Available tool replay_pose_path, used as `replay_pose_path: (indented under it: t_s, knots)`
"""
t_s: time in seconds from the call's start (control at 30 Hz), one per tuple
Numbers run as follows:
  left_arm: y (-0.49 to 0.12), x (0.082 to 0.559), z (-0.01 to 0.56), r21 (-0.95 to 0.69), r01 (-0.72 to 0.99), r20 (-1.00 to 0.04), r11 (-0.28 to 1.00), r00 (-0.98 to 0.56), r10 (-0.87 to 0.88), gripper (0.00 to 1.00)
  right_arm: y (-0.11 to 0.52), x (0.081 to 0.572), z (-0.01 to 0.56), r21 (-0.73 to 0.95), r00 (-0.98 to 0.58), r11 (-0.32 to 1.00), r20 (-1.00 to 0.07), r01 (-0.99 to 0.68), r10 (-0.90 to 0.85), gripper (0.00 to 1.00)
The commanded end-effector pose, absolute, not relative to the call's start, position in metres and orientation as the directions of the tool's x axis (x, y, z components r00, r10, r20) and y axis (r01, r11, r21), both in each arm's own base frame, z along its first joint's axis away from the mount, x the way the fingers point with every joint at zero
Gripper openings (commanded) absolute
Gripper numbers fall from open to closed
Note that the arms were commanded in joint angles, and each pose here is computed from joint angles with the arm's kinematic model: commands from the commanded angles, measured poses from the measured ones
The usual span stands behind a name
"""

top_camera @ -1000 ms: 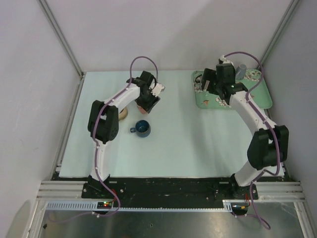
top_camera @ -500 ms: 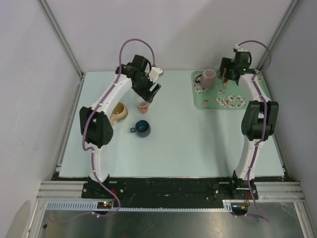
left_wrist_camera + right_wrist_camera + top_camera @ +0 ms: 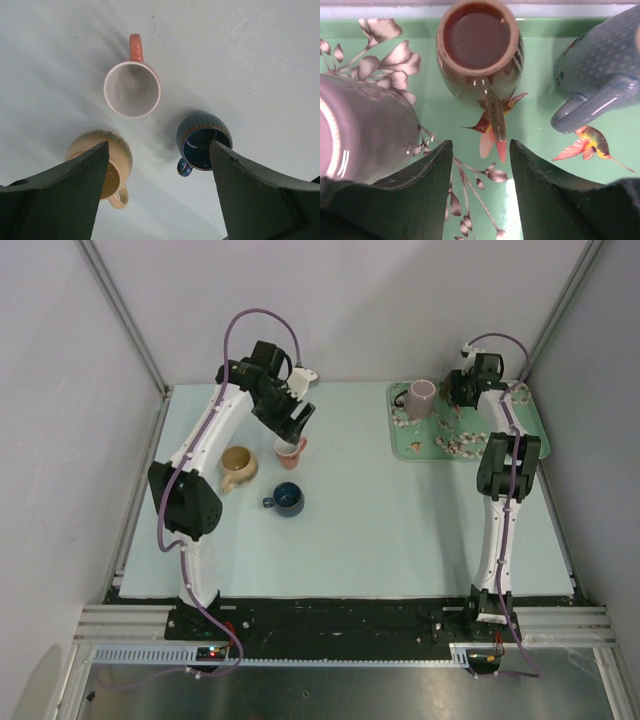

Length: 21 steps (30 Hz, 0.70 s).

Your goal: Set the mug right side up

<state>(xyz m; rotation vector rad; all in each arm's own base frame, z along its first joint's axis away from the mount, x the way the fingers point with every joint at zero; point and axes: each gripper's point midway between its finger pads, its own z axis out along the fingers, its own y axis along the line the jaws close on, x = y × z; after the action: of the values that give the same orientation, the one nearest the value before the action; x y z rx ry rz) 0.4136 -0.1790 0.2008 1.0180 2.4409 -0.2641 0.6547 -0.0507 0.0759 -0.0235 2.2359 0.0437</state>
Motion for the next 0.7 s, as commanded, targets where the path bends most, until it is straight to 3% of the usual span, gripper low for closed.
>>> replay_pose_path:
  t_s: [0.0, 0.27, 0.67]
  knots:
    - [-0.175, 0.412, 0.234, 0.056, 0.72, -0.552, 0.691, -0.555, 0.623, 0.85, -0.048, 0.674, 0.101, -0.024, -0.536, 0.995, -0.841, -0.095, -0.072, 0.51]
    - [-0.174, 0.419, 0.239, 0.066, 0.711, -0.565, 0.7, -0.552, 0.613, 0.86, -0.047, 0.689, 0.093, -0.14, -0.515, 0.982, -0.836, -0.129, -0.187, 0.42]
    - [-0.161, 0.43, 0.254, 0.098, 0.686, -0.591, 0.721, -0.543, 0.597, 0.86, -0.057, 0.682, 0.064, -0.323, -0.55, 0.92, -0.738, -0.221, -0.391, 0.41]
